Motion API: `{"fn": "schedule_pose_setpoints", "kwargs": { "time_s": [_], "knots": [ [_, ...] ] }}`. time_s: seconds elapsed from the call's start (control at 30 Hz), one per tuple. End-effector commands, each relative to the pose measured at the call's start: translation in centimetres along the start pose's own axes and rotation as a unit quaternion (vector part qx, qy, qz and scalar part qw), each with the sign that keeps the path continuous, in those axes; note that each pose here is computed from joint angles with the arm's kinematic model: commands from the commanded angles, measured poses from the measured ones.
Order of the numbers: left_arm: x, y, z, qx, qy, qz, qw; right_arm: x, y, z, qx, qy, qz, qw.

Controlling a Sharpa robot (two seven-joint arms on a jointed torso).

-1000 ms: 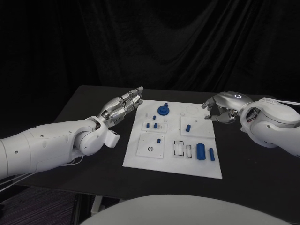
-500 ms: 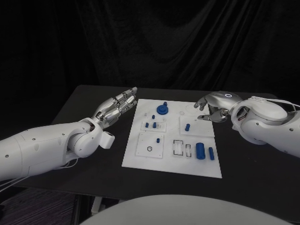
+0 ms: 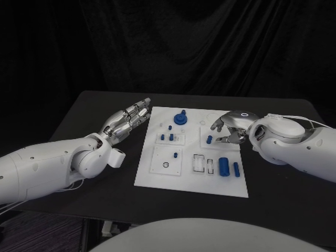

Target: Assemble the parts on the task board

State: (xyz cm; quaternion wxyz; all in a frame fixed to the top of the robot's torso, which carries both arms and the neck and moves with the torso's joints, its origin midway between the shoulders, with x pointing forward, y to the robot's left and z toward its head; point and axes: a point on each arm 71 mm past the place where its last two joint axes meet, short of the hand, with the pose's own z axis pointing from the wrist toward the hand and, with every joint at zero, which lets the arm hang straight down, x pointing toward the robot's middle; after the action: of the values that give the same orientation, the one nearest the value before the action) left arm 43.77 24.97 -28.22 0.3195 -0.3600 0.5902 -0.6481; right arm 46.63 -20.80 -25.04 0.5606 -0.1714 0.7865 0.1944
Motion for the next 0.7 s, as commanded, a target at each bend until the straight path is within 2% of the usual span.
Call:
{"fn": "schedule_pose_setpoints", "kwargs": {
  "time_s": [0.03,0.7],
  "knots": [
    [0.06,-1.27,-0.11,0.090,0.000,-0.007,0.996,0.4,0.2,0.1,-0.006,0.019,-0.003,1.000],
    [-0.15,-1.02,0.08,0.081,0.002,-0.008,0.997,0.5,1.6,1.0,-0.032,0.020,-0.004,0.999]
  ]
}}
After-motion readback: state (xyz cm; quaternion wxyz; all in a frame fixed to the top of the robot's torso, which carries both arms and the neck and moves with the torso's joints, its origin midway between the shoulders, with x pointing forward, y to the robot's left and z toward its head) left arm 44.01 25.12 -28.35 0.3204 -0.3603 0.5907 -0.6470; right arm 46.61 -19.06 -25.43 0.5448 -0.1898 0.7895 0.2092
